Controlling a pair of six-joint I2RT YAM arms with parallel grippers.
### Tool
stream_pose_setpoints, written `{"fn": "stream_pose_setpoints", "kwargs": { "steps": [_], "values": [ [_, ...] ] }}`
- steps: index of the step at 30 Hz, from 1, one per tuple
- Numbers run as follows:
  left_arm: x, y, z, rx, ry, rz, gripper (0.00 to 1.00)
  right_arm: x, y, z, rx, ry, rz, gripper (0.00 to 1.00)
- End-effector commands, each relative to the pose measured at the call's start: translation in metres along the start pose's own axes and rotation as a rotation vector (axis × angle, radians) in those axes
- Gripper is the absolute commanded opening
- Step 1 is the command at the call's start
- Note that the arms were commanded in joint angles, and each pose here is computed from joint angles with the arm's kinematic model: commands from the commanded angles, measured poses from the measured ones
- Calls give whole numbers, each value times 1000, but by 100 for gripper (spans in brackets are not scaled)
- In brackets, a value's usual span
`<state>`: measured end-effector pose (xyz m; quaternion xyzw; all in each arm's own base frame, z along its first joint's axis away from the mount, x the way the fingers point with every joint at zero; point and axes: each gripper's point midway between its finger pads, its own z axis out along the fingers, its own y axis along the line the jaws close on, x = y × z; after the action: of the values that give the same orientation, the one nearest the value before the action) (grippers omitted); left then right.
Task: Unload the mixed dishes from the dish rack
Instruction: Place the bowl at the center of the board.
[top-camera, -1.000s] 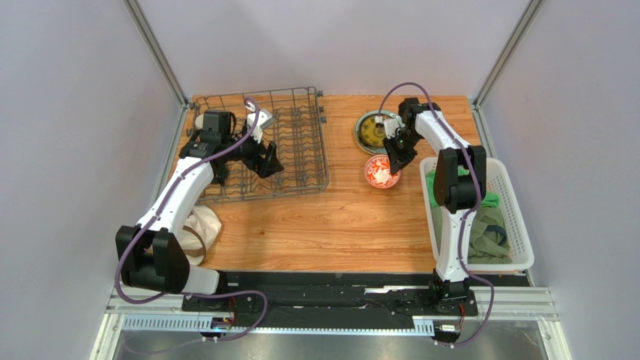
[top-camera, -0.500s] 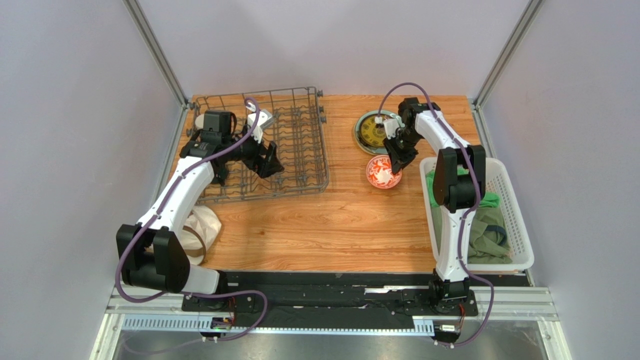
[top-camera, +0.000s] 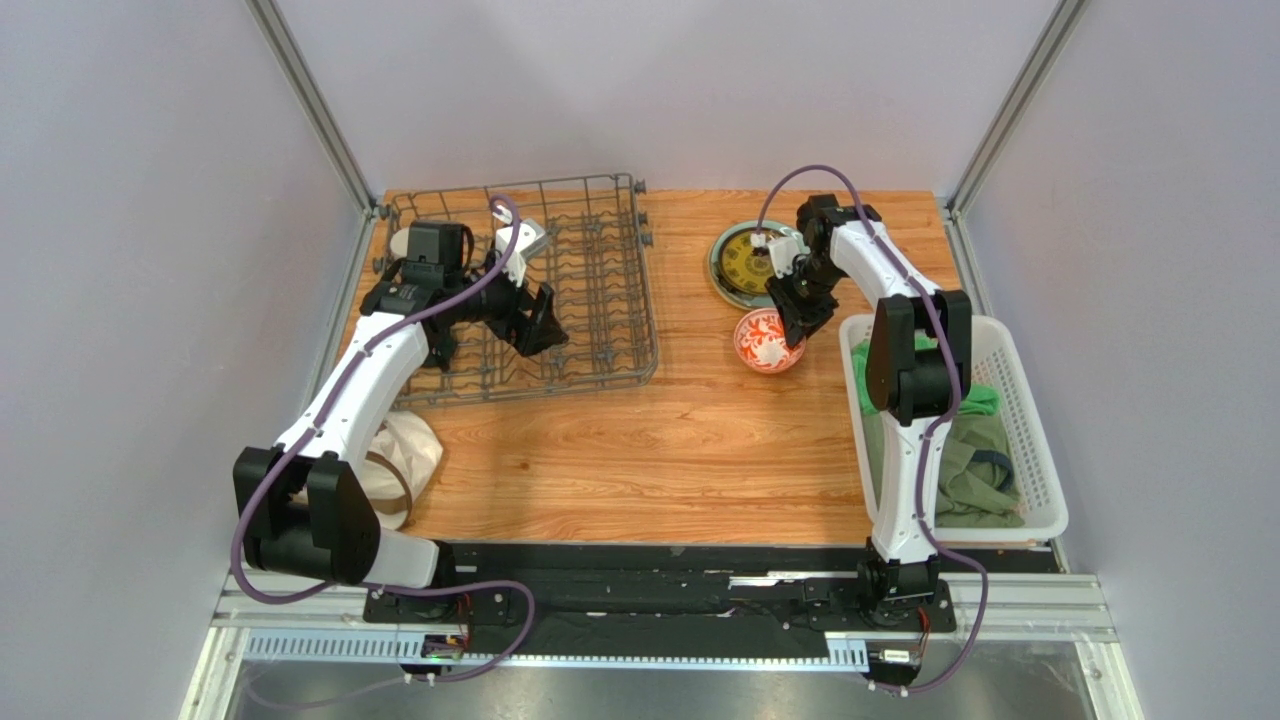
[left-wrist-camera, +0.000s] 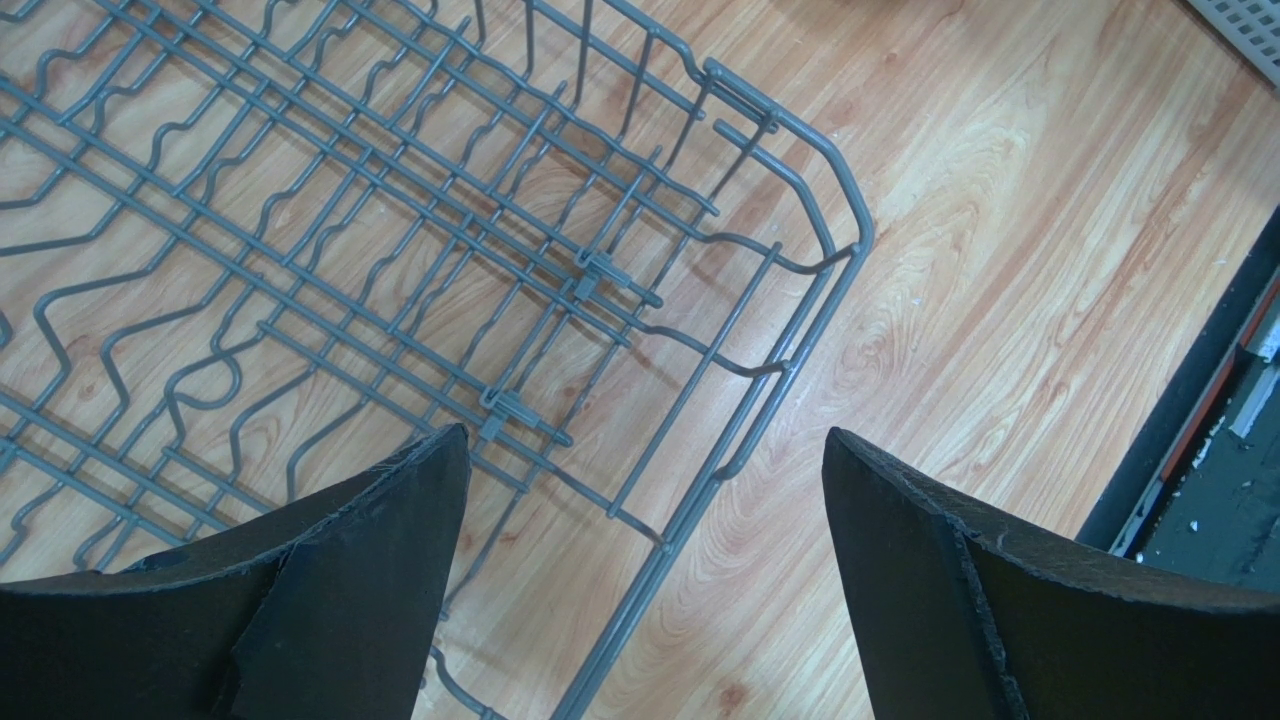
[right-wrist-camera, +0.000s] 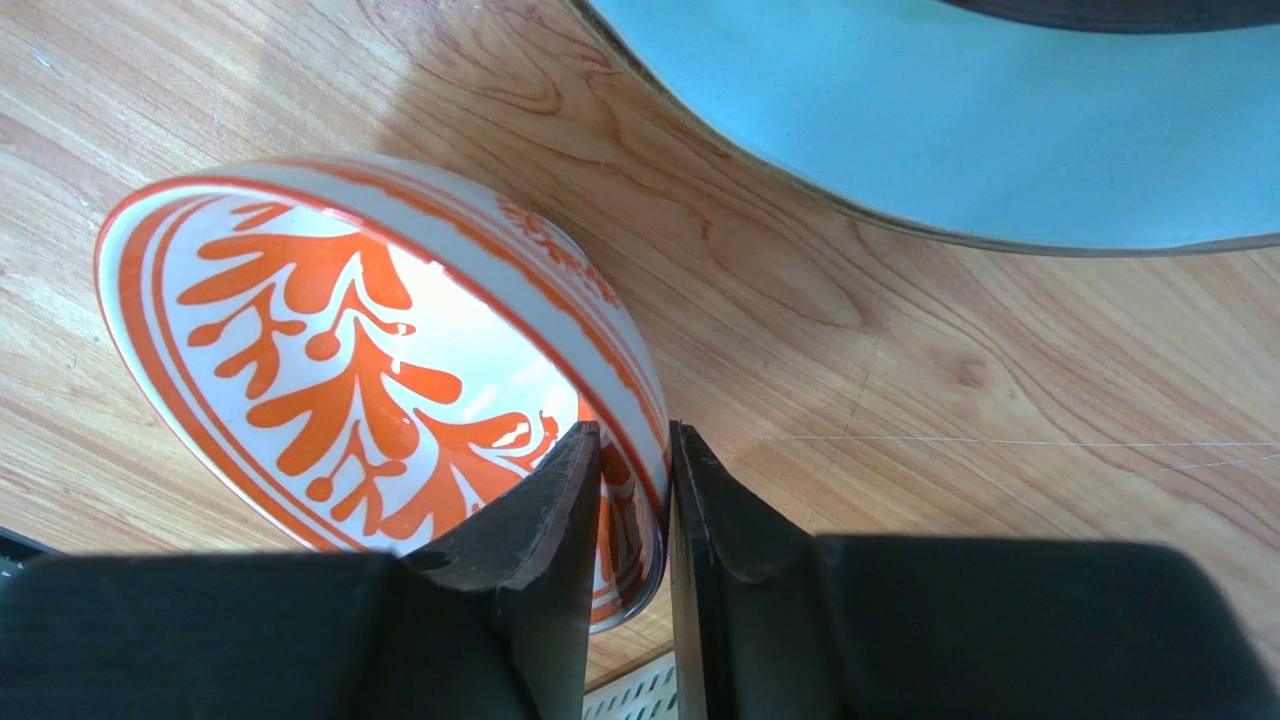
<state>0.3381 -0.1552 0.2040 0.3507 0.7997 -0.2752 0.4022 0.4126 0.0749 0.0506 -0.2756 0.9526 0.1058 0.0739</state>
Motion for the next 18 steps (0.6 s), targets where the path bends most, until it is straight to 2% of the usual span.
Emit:
{"fn": "stream_pose_setpoints", "kwargs": {
  "steps": [1,8,14,18],
  "values": [
    [-2,0,0,14,-17,33,95,-13,-11,-7,43,-36,-19,27],
    [-3,1,-1,5,-19,39,95,-14,-12,-12,58,-41,-21,36],
    [-4,5,-4,-22,-19,49,95,-16,-15,-20,79,-48,-25,40],
    [-5,16,-9,-100,-15,65,95,-20,-16,-29,97,-64,-29,44]
  ]
}}
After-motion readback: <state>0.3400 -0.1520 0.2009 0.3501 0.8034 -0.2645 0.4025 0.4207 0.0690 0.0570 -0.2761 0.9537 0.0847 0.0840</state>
